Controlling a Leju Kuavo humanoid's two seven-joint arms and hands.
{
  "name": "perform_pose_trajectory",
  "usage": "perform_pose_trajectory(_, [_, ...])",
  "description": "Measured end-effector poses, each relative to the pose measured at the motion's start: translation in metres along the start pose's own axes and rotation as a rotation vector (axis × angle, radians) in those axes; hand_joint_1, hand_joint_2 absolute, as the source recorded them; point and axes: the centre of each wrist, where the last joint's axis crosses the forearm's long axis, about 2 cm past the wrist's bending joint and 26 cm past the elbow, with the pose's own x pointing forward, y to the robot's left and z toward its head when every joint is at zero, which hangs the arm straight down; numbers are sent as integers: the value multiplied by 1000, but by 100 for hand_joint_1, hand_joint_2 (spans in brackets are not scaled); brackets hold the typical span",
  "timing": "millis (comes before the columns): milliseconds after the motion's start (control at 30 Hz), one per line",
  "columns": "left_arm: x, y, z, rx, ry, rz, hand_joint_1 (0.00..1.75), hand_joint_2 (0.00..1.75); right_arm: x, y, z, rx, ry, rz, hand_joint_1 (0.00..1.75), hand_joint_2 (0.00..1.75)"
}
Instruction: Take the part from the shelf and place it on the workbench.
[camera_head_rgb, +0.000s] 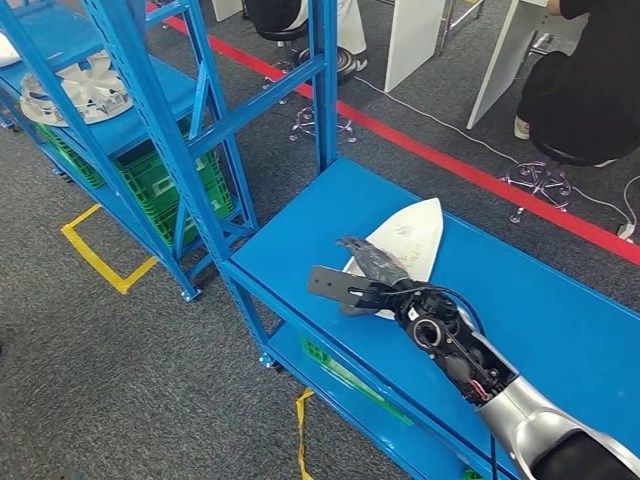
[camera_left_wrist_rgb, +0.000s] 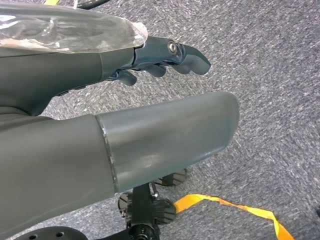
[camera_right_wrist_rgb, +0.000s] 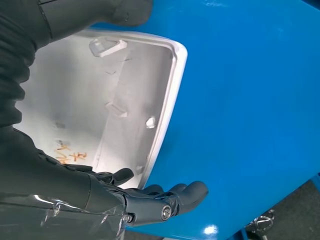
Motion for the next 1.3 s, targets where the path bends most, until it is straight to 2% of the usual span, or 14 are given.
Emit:
perform_pose_trajectory(467, [1, 0, 0, -1, 3, -5, 0, 0, -7, 2, -3, 5, 24, -20, 0, 175])
perform_pose_trajectory(1067, [5, -2, -2, -5, -2, -6, 0, 0, -31, 7, -14, 44, 82, -33, 0, 175])
perform_pose_trajectory(1100, [6, -2, -2, -5, -2, -6, 0, 0, -32, 7, -14, 45, 84, -33, 8, 175])
perform_pose_trajectory(1200, [6, -3, -2, -6, -2, -6, 0, 0, -35, 7, -15, 49, 89, -31, 139, 175])
perform_pose_trajectory(1233, [6, -3, -2, -7, -1, -6, 0, 0, -36, 7, -16, 51, 90, -31, 175, 175])
perform_pose_trajectory(1300, [6, -3, -2, -7, 0, -6, 0, 0, -38, 7, -17, 54, 93, -30, 175, 175])
